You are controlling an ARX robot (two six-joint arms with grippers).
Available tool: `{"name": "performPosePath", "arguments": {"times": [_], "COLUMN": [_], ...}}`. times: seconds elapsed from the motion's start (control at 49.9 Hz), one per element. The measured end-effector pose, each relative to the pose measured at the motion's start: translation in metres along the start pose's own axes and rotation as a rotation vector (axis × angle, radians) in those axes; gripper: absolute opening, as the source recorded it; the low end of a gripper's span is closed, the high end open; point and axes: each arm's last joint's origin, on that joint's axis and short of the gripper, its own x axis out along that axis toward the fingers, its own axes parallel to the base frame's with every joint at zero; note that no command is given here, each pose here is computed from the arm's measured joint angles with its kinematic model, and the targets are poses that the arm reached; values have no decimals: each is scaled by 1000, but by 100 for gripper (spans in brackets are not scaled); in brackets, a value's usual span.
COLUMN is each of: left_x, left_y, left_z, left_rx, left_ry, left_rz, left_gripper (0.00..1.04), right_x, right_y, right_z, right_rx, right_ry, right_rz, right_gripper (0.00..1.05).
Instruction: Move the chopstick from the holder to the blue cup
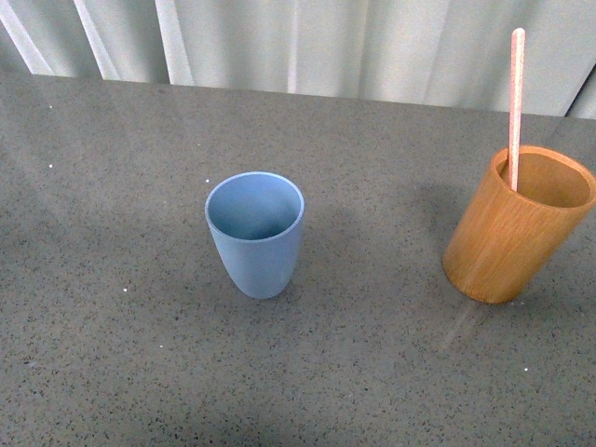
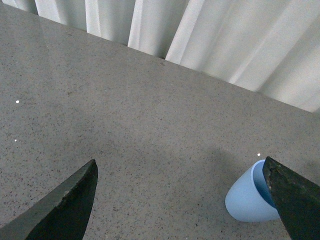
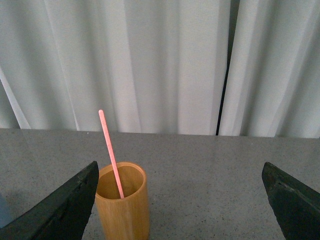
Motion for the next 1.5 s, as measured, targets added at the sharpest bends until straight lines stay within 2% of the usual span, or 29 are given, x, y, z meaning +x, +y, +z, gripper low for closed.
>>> {"name": "performPosePath", "arguments": {"times": [0.16,0.261,0.381,0.762,0.882,1.504], "left_x": [-1,-2,-6,-14,-15,-27], "left_y": [1,6,14,34,45,47], "left_z": [-1,-7,-6,-15,-20,-25], "left_rx": [5,91,166,231,233,237], "left_ry": [-18,-169,-260,-270,-282,-279], "left_rz": [-19,-148,-160,-164,-139,-142], "left_gripper": [96,80,63,4,4,4], "right_x": [0,0,0,0,0,0], "right_y": [0,0,0,0,0,0], "right_z": [0,0,0,0,0,0], "right_rx": [0,0,0,0,0,0], "right_ry": [0,0,0,0,0,0], "right_rz": [0,0,0,0,-1,0], "right_gripper": [95,95,95,95,95,95]}}
